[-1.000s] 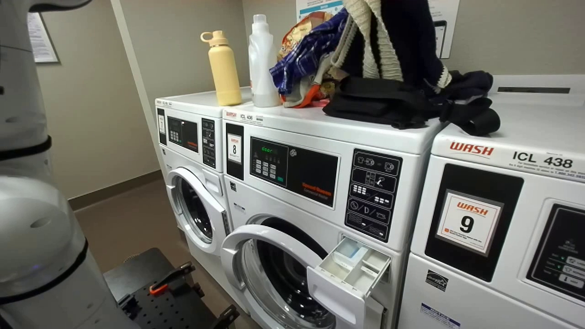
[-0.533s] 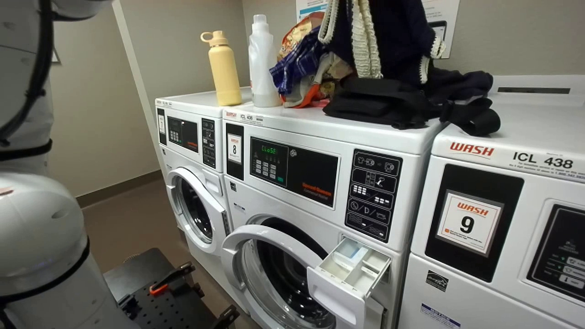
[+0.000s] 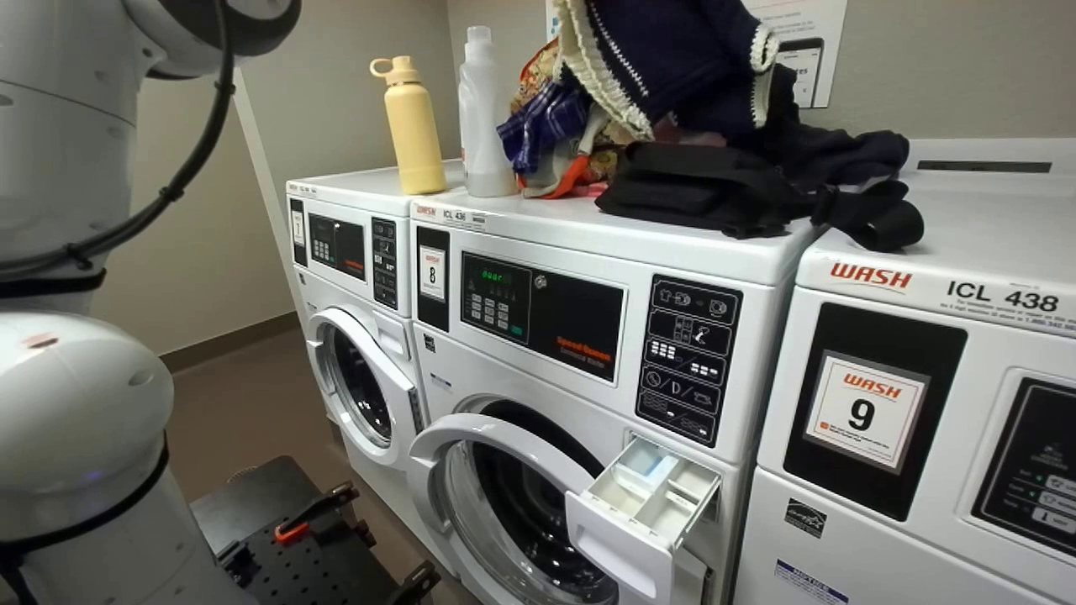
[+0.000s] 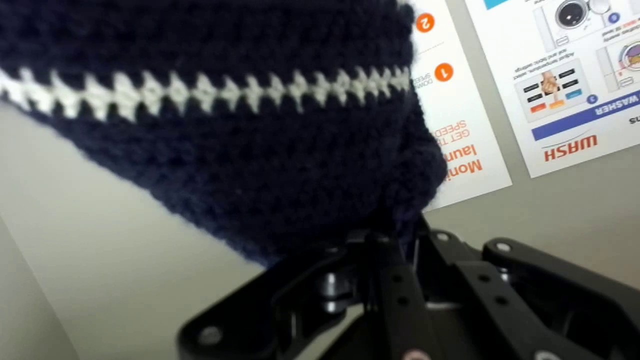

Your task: Move the blue knitted cloth to the left

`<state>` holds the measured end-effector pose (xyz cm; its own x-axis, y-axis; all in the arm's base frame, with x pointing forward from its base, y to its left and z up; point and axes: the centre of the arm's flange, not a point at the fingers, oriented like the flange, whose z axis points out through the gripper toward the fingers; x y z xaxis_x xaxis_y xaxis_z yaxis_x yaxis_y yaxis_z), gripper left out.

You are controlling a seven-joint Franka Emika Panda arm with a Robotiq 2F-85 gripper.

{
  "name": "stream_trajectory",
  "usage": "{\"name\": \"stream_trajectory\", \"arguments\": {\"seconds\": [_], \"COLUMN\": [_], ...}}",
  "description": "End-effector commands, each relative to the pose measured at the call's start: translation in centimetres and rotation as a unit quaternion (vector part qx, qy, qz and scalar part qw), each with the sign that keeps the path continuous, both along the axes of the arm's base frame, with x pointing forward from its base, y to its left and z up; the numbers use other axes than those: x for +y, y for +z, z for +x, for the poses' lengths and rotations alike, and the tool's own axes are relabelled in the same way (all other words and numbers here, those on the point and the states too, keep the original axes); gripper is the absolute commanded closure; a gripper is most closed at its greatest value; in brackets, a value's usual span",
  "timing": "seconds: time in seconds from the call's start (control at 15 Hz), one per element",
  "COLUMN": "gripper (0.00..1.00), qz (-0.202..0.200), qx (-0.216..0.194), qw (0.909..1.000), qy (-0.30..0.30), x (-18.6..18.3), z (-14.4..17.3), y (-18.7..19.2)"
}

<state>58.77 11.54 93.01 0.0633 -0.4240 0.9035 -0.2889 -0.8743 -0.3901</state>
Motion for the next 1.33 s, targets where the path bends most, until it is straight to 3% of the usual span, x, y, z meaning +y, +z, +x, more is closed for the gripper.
{"name": "stream_trajectory", "arguments": {"seconds": [0.0, 0.33, 0.4, 0.6, 0.8, 1.0, 1.27], "gripper": [0.98, 0.98, 0.98, 0.98, 0.98, 0.98, 0.98], "qz": [-0.01, -0.003, -0.008, 0.015, 0.04, 0.056, 0.06], "qx": [-0.007, 0.008, 0.008, 0.046, 0.08, 0.096, 0.106], "qw": [0.9999, 1.0, 0.9999, 0.9975, 0.9871, 0.9708, 0.959], "qy": [0.0, 0.003, -0.005, 0.051, 0.133, 0.213, 0.256], "x": [1.8, 2.2, -0.7, -1.4, -2.9, -3.3, -3.8], "z": [2.9, 3.2, 7.6, 10.5, 14.1, 15.7, 16.6], "y": [4.1, 3.7, 1.4, -1.1, -3.9, -5.4, -6.7]}}
